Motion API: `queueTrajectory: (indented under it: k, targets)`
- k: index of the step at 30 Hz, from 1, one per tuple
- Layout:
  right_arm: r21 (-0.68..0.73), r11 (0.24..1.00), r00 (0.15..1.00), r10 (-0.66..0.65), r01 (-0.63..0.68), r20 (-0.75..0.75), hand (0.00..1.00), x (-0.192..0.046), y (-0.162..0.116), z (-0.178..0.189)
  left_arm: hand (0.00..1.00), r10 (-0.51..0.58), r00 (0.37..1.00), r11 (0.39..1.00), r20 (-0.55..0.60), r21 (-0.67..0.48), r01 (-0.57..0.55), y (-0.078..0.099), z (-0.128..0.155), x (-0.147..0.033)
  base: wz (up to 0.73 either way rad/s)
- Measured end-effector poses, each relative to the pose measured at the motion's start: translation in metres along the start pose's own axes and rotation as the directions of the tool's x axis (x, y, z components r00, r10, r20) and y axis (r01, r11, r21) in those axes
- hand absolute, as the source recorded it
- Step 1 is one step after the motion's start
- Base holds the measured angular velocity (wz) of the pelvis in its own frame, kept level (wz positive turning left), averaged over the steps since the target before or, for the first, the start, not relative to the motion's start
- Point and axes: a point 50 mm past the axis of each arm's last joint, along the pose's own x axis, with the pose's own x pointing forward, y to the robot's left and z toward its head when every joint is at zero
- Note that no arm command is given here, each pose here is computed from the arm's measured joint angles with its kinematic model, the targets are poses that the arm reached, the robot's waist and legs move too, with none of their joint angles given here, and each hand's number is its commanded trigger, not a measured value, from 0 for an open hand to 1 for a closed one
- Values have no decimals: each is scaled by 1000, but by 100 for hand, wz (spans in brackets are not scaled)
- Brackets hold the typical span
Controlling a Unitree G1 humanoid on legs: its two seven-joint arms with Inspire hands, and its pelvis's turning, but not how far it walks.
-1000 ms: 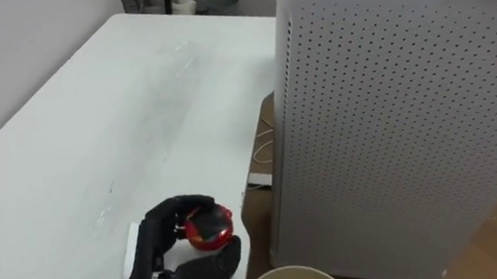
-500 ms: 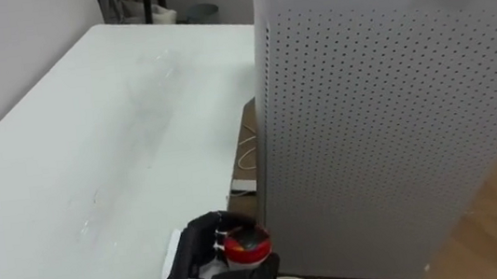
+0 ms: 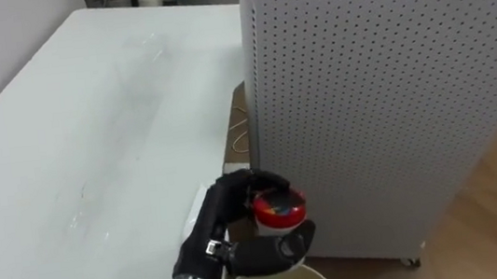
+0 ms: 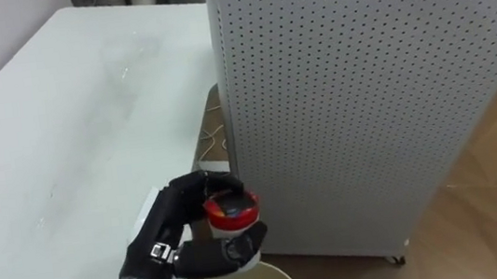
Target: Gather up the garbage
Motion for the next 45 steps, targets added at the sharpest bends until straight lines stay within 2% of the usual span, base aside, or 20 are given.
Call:
queueTrajectory:
  k: [9, 15, 17, 18, 19, 29, 45]
  targets:
    - [10, 998, 997, -61, 60, 42, 100, 6, -7, 15, 100, -111, 994, 992, 14, -51, 111, -10, 3, 1, -2]
    - [2, 996, 994, -95, 95, 61, 100, 9, -12, 24, 100, -144, 989, 988, -34, -66, 142, -15, -9, -1, -13]
    - [-3, 996, 993, -93, 94, 78, 100, 11, -12, 30, 88, -148, 986, 988, -81, -68, 142, -16, -19, -4, -17]
    - [-3, 996, 993, -93, 93, 79, 100, 11, -12, 31, 60, -149, 984, 987, -93, -68, 143, -16, -21, -4, -7]
    - [-5, 996, 992, -92, 93, 82, 100, 11, -12, 32, 0, -150, 982, 987, -112, -68, 143, -16, -24, -5, -3]
    - [2, 994, 989, -112, 113, 97, 100, 12, -16, 36, 0, -163, 976, 985, -142, -73, 154, -18, -30, -5, -2]
    - [-20, 992, 988, -125, 128, 95, 100, 13, -17, 38, 0, -177, 977, 983, -118, -68, 170, -20, -25, 1, -3]
